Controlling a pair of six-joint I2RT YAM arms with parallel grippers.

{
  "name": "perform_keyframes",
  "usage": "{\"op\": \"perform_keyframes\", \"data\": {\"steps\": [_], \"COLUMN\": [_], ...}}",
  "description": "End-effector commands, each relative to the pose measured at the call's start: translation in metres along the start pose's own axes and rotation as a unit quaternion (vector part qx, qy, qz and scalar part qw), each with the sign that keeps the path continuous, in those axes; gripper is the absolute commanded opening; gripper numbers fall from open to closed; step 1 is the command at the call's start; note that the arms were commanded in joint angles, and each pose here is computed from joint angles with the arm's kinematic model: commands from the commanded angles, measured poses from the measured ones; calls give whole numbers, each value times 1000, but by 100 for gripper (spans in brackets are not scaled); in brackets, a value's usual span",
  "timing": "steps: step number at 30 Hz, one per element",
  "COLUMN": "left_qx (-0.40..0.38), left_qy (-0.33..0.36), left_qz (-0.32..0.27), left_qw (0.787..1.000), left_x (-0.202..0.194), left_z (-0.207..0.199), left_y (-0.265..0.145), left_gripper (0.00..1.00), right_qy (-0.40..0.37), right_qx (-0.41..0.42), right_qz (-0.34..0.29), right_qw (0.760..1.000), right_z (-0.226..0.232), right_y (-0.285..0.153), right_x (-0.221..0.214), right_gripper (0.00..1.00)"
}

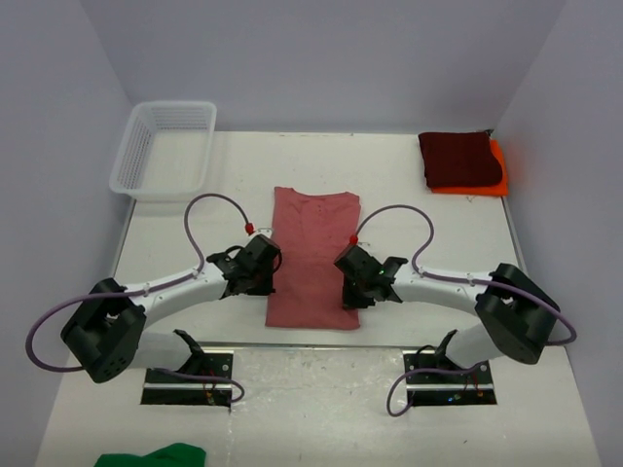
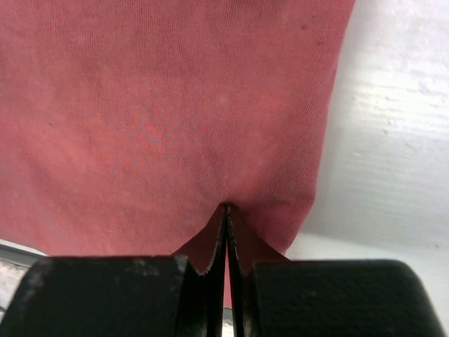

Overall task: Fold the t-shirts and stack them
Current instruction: Fold the folded rectangular tshirt in 1/3 of the way, then grab one side of the 2/3 rectangular tshirt with both arms

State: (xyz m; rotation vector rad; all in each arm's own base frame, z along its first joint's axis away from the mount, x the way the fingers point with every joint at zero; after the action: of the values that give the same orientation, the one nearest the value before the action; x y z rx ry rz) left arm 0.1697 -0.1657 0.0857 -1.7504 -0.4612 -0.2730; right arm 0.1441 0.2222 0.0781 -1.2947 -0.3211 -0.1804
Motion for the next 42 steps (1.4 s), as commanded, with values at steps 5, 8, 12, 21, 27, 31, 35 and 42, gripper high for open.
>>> {"op": "perform_keyframes", "data": {"steps": [5, 8, 12, 21, 27, 31, 35, 42], "left_qx": [-2, -15, -23, -79, -132, -138, -138, -146], "left_qy": [-6, -6, -4, -10, -5, -6, -6, -9], "left_qz": [-36, -56, -71, -36, -16, -11, -2, -1], "left_qw": [999, 998, 997, 996, 991, 990, 990, 989], "left_x": [13, 21, 29, 21, 13, 8, 4, 5], "left_z": [-3, -9, -13, -18, -22, -20, -18, -20], "left_y": [-16, -26, -39, -66, -79, -78, -77, -82], "left_gripper": [0, 0, 0, 11, 14, 15, 15, 15], "right_qy": [-10, -23, -25, 34, 75, 87, 98, 102], "right_qx": [-46, -33, -11, 96, 143, 158, 161, 159], "right_qz": [-43, -91, -132, -92, -104, -95, -77, -64], "right_qw": [998, 995, 991, 990, 981, 979, 979, 980], "right_z": [-17, -16, -13, -23, -38, -42, -42, -42], "right_y": [-24, -42, -69, -81, -72, -59, -50, -36], "right_x": [-8, 3, 15, -26, -47, -57, -63, -68], "right_gripper": [0, 0, 9, 68, 66, 65, 65, 61]}}
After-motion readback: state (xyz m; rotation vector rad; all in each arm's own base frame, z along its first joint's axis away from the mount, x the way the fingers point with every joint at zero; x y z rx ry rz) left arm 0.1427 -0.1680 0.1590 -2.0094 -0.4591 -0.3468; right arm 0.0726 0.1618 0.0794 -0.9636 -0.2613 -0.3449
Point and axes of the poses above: each gripper's point midway between its finger pads, its own y axis out along the fingers, its own z axis along the line the jaws close on, x = y × z, the point moved 7 cm from there along -y, back along the fingers, and after that the axes turned 8 degrees about -y, right-handed, at the moved point
